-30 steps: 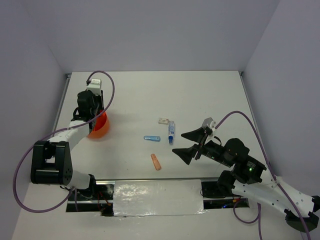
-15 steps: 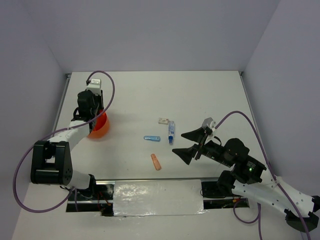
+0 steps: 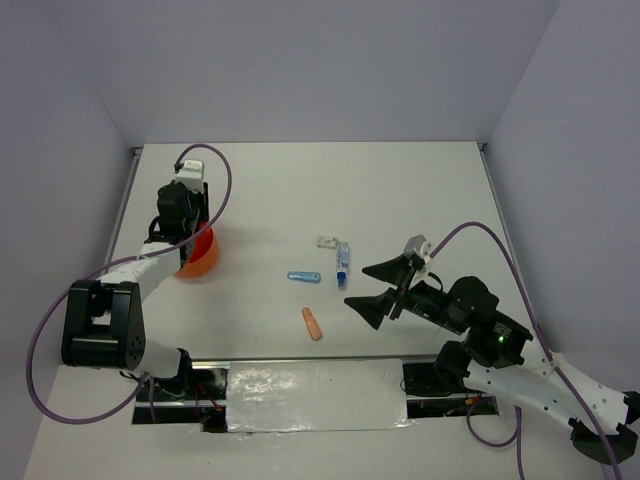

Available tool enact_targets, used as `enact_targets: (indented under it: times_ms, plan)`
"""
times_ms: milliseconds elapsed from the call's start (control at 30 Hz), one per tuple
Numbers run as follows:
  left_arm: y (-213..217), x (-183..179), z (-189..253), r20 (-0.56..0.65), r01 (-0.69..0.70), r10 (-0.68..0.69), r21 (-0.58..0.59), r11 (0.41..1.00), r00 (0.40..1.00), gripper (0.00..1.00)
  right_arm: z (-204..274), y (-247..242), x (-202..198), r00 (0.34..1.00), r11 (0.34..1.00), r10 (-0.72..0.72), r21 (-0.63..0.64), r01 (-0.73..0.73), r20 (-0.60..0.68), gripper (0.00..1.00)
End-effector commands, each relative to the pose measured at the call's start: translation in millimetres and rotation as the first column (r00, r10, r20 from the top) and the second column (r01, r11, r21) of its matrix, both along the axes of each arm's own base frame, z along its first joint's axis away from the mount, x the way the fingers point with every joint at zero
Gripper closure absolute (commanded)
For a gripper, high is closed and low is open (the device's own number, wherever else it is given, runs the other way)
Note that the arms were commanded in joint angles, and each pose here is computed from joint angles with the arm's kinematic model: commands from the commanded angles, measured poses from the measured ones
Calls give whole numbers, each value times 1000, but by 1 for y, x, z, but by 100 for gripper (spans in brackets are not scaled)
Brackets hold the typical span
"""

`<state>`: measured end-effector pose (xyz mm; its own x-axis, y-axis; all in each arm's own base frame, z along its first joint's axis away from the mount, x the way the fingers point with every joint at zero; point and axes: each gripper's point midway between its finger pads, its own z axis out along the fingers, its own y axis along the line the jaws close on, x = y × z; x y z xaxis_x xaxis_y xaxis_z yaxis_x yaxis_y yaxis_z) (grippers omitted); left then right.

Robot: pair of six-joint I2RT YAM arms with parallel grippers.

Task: Sort the stationery into containers
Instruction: Place the pen in the storage box.

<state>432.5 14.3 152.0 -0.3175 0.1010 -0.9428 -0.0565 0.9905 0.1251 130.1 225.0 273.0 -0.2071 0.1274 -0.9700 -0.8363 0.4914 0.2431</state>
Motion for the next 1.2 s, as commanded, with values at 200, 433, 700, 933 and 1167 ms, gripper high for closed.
enact_targets:
  times_ms: [200, 433, 700, 933, 1167]
  plan:
    - [0, 3, 4, 36, -11, 11, -8, 1000, 999, 45, 15, -2, 1, 999, 1000, -7, 25, 6, 41, 9]
    - [0, 3, 9, 46, -9, 10, -9, 1000, 999, 44, 15, -2, 1, 999, 1000, -7, 24, 6, 40, 9]
    - [-8, 2, 34, 97, 40, -38, -11, 999, 995, 46, 13, 0, 1, 999, 1000, -1, 21, 0, 34, 9]
    - [-7, 8, 9, 26, 29, -28, -14, 999, 999, 50, 15, -3, 0, 999, 1000, -4, 30, 3, 39, 9]
    - [-6, 10, 16, 44, 23, -23, -7, 1000, 999, 46, 12, 0, 0, 999, 1000, 4, 19, -5, 34, 9]
